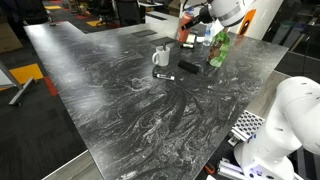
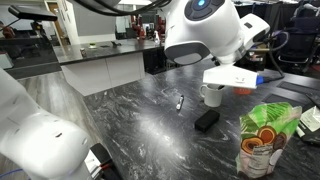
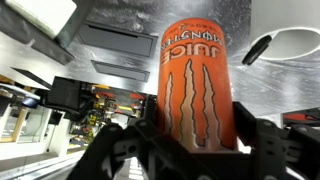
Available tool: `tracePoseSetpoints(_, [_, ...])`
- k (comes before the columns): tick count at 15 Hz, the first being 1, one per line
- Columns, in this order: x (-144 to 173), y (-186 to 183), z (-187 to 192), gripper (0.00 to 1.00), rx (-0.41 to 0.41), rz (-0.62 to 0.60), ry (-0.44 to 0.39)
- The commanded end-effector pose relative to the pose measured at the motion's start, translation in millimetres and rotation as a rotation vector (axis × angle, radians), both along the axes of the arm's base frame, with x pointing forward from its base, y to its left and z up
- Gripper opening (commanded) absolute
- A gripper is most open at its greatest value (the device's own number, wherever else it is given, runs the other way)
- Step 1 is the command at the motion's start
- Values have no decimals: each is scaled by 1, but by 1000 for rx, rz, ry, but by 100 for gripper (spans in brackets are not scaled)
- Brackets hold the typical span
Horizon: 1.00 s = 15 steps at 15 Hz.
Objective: Move the orange can to the right.
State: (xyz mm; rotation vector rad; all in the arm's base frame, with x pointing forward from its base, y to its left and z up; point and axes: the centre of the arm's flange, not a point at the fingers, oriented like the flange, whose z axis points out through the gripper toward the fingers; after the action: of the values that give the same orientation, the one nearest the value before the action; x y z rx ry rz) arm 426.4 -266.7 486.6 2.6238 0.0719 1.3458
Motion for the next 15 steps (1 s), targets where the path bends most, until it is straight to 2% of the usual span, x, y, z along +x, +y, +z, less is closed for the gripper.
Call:
tracePoseSetpoints(1, [-17, -23, -25, 48, 92, -83, 28])
tracePoseSetpoints(8, [1, -44, -76, 48, 180, -164, 163])
tracePoseSetpoints(12, [20, -40, -95, 48, 191, -188, 246])
tracePoseSetpoints(14, [31, -38, -92, 48, 179, -199, 258])
tracePoseSetpoints(15, [36, -35, -89, 77, 173, -208, 266])
